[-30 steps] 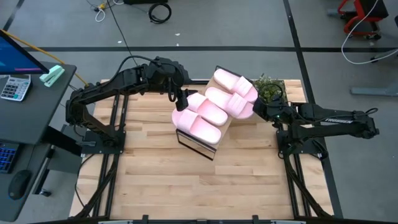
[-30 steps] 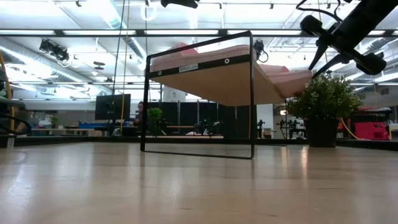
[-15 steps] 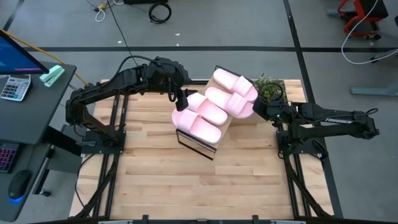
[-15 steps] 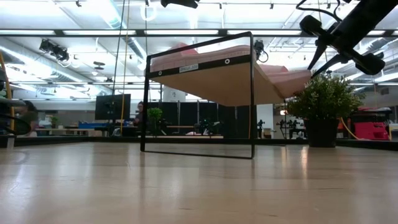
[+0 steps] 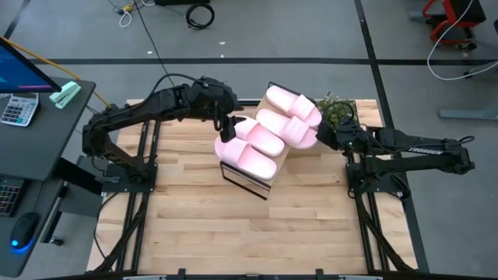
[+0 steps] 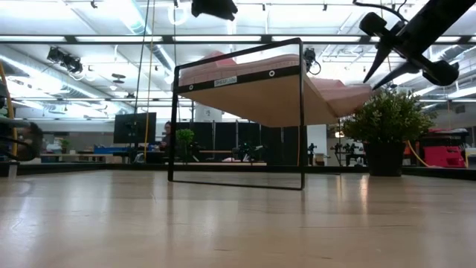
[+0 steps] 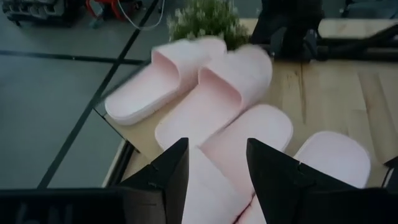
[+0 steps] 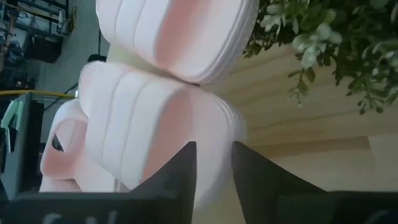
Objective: Pick and place slides into the shelf
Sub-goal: Put the pink slide on the shelf, then return to Home Position
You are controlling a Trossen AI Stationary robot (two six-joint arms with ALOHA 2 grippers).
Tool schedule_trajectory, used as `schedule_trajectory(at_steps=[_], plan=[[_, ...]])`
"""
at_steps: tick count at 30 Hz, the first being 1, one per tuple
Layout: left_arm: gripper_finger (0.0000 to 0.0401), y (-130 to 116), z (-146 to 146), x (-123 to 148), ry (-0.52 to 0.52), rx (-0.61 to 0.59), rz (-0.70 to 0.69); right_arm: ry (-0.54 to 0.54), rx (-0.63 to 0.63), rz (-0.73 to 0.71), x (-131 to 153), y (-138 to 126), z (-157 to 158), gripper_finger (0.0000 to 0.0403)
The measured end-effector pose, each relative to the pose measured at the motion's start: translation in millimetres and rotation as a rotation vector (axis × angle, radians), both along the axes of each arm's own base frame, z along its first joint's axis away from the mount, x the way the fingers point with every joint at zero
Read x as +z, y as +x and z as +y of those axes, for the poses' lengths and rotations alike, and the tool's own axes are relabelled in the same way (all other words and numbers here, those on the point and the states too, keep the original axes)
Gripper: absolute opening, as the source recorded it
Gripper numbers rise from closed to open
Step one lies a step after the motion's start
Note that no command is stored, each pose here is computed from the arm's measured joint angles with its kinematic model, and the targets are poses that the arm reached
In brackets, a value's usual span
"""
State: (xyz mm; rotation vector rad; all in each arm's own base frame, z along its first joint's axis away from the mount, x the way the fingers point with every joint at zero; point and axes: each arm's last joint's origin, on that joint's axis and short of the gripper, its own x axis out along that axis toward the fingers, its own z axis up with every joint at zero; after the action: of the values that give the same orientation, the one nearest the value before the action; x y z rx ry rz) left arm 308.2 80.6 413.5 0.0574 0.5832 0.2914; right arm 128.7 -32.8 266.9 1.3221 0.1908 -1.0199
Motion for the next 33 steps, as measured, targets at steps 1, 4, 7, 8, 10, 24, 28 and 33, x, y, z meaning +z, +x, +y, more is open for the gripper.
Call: schedule_trajectory(at_steps=[1, 4, 7, 8, 10, 24, 28, 33], plan=[[0.0167, 0.5, 0.2, -3.7, -0.003, 0.0, 0.011, 0.006, 0.006, -0.001, -0.1, 0.1, 0.2, 0.0113], [0.0167, 1.7, 0.4, -12.6, -0.023, 0.009, 0.032, 0.026, 0.014, 0.0, -0.7, -0.2, 0.8, 0.0134], [0.0166, 2.5, 0.7, -18.1, -0.027, 0.01, 0.045, 0.04, 0.017, 0.001, -0.9, -1.9, 1.4, 0.0149], [0.0166, 2.6, 0.6, -19.3, -0.028, 0.01, 0.05, 0.045, 0.023, 0.0, -0.6, -3.2, 1.8, 0.0152], [0.0164, 2.4, 0.6, -19.7, -0.029, 0.01, 0.054, 0.059, 0.036, 0.008, -0.5, -8.5, 3.3, 0.0156], [0.015, 3.0, 12.2, -14.0, 0.001, -0.029, -0.009, -0.015, 0.273, 0.031, 6.1, -43.4, 12.3, 0.0104], [0.0138, 3.7, 15.0, -11.6, -0.04, -0.063, -0.051, -0.057, 0.362, 0.058, 6.4, -46.3, 13.8, 0.0031], [0.0122, 6.3, 11.9, -8.7, -0.039, -0.078, -0.086, -0.138, 0.477, 0.09, 7.4, -49.1, 15.2, 0.0012]])
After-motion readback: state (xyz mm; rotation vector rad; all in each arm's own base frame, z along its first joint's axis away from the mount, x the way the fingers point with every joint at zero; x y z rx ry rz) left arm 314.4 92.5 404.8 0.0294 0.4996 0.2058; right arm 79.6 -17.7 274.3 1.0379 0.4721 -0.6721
